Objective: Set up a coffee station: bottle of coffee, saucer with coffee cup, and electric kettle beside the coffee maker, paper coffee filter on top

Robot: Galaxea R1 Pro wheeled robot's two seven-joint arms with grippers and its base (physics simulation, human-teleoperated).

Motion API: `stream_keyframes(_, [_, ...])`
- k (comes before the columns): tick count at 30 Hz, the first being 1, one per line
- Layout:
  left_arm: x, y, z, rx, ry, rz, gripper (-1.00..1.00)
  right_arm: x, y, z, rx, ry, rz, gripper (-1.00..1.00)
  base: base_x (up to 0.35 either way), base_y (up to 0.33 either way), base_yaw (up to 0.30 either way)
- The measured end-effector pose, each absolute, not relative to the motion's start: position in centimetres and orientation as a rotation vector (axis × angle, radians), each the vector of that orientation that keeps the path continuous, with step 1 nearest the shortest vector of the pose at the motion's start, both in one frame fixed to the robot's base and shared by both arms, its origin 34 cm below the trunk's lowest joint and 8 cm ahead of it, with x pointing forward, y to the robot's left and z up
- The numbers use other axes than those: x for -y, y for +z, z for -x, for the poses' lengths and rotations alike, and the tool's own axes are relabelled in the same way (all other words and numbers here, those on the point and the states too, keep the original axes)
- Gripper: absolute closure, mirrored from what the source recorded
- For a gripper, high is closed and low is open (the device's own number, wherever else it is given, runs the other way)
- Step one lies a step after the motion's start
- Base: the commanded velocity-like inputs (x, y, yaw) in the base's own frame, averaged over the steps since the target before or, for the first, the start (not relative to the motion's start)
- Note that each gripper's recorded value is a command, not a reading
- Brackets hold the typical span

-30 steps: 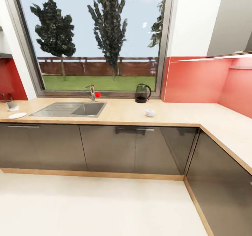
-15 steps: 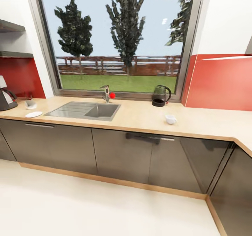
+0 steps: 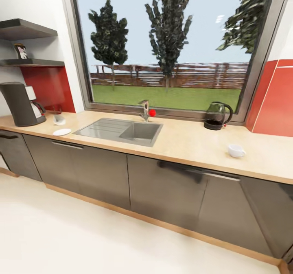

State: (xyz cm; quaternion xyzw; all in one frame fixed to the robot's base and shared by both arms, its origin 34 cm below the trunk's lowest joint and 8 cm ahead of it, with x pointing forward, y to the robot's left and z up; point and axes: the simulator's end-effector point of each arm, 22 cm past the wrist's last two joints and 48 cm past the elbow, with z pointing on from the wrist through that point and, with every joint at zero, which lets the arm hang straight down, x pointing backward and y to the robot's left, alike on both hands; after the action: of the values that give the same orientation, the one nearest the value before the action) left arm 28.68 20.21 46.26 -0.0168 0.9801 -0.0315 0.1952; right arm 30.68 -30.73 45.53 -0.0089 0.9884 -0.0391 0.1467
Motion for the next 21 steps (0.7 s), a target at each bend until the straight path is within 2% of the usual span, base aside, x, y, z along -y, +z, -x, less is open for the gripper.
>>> stream_keyframes(21, [-20.21,46.14,-28.4,-2.755,-0.088,0.048,-1.0,30.74,45.4,-30.38,-2.853,-0.113,0.026,-1.0,0.258,0.243,0.268])
